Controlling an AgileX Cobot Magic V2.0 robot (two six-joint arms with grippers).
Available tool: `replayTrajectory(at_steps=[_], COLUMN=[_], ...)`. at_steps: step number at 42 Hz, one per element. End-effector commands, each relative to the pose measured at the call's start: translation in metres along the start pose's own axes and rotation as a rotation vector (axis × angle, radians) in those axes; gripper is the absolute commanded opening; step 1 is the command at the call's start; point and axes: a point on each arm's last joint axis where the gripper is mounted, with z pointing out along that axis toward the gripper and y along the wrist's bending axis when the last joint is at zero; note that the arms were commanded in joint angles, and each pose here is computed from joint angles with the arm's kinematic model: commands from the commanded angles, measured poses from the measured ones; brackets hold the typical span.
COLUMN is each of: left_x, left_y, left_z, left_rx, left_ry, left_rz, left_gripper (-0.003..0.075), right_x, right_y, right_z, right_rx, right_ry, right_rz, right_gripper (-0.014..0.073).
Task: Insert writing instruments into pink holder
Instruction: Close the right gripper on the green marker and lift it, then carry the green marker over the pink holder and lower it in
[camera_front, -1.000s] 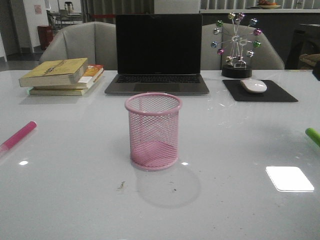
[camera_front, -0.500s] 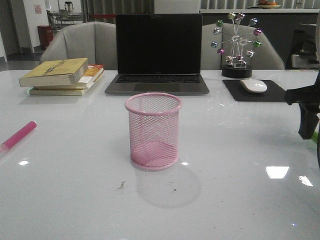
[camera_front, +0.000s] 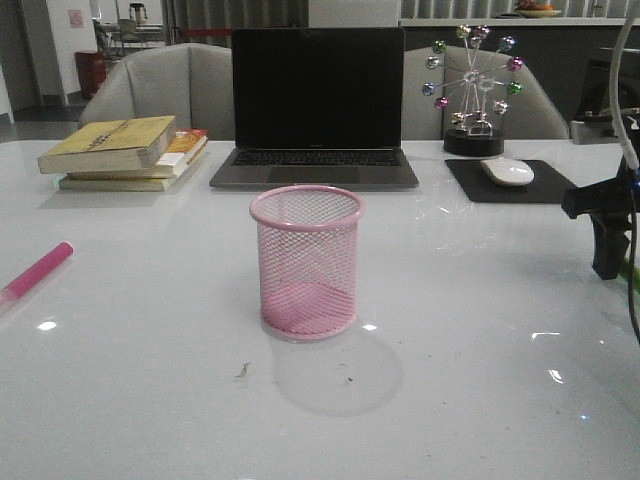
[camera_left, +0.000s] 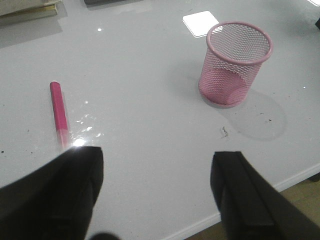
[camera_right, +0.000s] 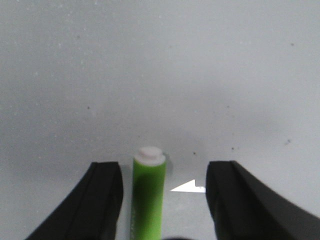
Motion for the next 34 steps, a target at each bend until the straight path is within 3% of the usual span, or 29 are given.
replayTrajectory(at_steps=[1, 6, 13, 16, 26, 30, 34], left_x=[-0.016, -0.016, -0.016, -0.016, -0.016, -0.016, -0.016], left_y=[-0.001, -0.001, -0.001, -0.001, -0.001, -0.001, -0.001], left_z=[-0.004, -0.004, -0.004, -0.004, -0.004, -0.004, -0.004], left_rx=[0.006, 0.006, 0.006, 0.006, 0.006, 0.006, 0.006], left_ry=[-0.096, -0.096, -0.096, -0.096, -0.096, -0.096, -0.096], left_rz=[-0.006, -0.006, -0.006, -0.006, -0.006, -0.006, -0.006], left_gripper=[0.0507, 0.0507, 0.0507, 0.0507, 0.0507, 0.0507, 0.0507], right_x=[-0.012, -0.011, -0.01, -0.01, -0.011, -0.008, 0.001], right_y=[-0.003, -0.003, -0.002, -0.001, 0.012, 0.029, 0.053], right_z=[-0.022, -0.022, -0.022, -0.022, -0.047, -0.077, -0.119], right_rx=[0.012, 0.012, 0.0, -0.014, -0.041, -0.072, -0.118], right_ry=[-0.054, -0.042, -0.031, -0.031, -0.092, -0.212, -0.412], right_rz=[-0.001, -0.001, 0.011, 0.024, -0.006, -0.046, -0.09], right_gripper=[0.0488, 0.0441, 0.0223, 0.0168, 0.015, 0.015, 0.015])
